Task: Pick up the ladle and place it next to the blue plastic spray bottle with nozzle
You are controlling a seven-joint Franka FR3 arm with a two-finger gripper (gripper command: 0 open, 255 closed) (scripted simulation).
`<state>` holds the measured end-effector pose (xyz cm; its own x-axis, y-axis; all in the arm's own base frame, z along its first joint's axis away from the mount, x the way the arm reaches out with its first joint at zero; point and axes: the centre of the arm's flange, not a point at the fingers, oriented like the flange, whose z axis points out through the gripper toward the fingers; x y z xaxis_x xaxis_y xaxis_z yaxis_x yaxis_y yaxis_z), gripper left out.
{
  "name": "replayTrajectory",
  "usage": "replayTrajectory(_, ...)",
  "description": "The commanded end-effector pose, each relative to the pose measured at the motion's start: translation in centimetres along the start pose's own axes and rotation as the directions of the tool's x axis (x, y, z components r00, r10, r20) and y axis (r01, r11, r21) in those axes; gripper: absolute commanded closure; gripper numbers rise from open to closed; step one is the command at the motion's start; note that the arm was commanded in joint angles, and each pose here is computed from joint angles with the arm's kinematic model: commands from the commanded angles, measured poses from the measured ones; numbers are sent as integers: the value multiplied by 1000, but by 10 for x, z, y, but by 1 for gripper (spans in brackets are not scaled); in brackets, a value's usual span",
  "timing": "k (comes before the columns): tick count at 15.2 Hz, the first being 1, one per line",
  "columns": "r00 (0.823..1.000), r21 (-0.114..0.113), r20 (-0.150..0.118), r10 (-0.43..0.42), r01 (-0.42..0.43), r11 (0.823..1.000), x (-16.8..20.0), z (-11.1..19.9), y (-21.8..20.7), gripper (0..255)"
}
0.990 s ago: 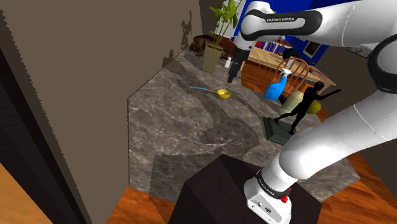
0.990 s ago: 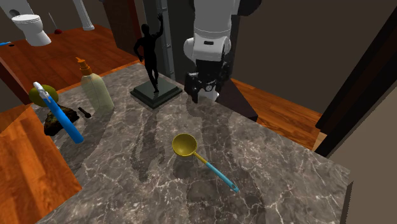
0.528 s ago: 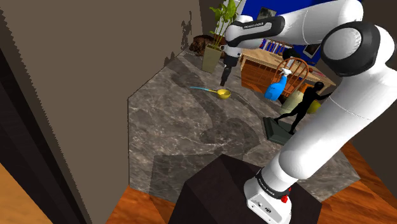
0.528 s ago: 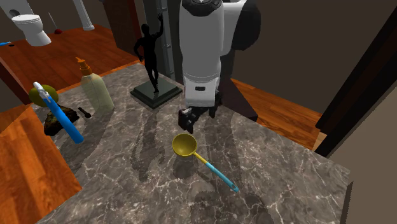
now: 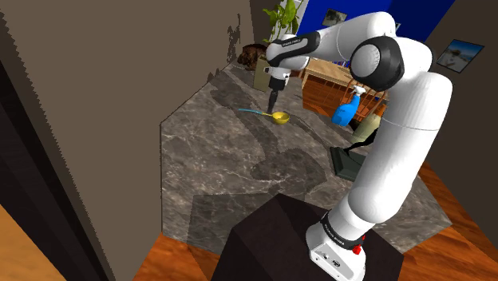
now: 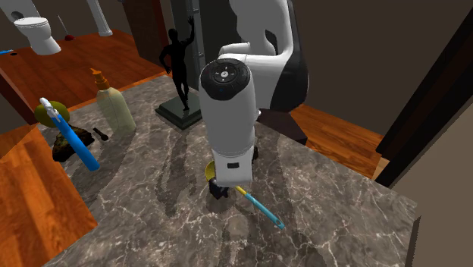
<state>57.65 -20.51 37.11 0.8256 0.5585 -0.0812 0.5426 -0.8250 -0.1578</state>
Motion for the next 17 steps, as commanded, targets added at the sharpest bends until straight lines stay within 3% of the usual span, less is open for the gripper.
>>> replayTrajectory(1,1000,3,1,-6,6,1000,1,10,3,0)
replayTrajectory(6,1000,3,1,-6,6,1000,1,40,3,0)
replayTrajectory(14,1000,3,1,-6,6,1000,1,39,3,0)
replayTrajectory(15,1000,3,1,-6,6,1000,1,39,3,255)
replayTrajectory(17,1000,3,1,-6,6,1000,1,39,3,255)
